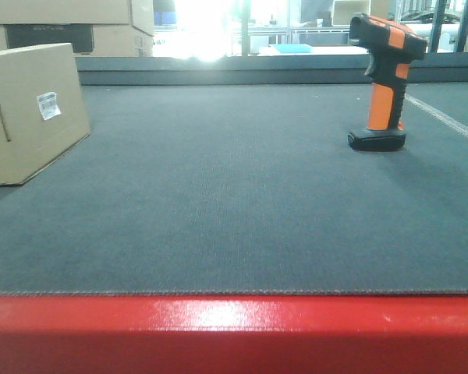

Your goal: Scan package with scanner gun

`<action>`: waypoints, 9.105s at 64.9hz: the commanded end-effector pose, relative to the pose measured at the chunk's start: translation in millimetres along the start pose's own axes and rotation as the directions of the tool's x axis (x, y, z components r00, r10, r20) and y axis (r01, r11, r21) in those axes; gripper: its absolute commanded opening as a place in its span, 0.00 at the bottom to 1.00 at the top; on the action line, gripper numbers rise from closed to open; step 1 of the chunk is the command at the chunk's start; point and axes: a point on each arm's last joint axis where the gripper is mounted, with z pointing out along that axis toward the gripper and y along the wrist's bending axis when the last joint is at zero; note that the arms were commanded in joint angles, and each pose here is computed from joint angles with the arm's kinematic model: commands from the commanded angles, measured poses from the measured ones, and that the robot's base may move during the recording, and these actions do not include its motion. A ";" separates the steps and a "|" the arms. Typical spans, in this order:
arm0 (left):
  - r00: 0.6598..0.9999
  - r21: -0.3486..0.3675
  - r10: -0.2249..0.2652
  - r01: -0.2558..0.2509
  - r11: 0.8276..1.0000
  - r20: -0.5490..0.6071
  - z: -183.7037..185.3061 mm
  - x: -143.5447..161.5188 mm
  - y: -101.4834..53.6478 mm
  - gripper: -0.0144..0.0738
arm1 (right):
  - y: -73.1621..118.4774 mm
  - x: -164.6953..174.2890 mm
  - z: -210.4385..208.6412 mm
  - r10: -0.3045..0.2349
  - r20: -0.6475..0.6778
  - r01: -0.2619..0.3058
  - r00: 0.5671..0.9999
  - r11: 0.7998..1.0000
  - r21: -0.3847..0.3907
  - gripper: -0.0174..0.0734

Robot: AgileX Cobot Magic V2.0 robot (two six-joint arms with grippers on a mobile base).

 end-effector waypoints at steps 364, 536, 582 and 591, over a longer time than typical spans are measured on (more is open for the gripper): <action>0.454 -0.077 -0.099 0.067 0.995 -0.885 306.8 -69.2 19.9 0.12 | -0.2 -2.1 -0.3 -0.003 0.024 0.003 1.000 1.000 0.003 0.01; 0.590 0.017 -0.279 0.445 0.895 -0.758 325.9 -82.6 -139.2 0.12 | -1.4 -14.1 158.3 0.049 -0.361 -0.024 0.931 0.997 0.071 0.01; 0.588 0.016 -0.281 0.447 0.895 -0.758 325.9 -82.6 -139.3 0.12 | 23.7 71.7 215.9 0.104 -0.194 -0.108 0.975 0.994 -0.011 0.62; 0.588 0.016 -0.281 0.447 0.895 -0.758 325.9 -82.6 -139.3 0.12 | 23.7 82.8 234.0 0.150 -0.181 -0.150 0.972 0.989 0.015 0.69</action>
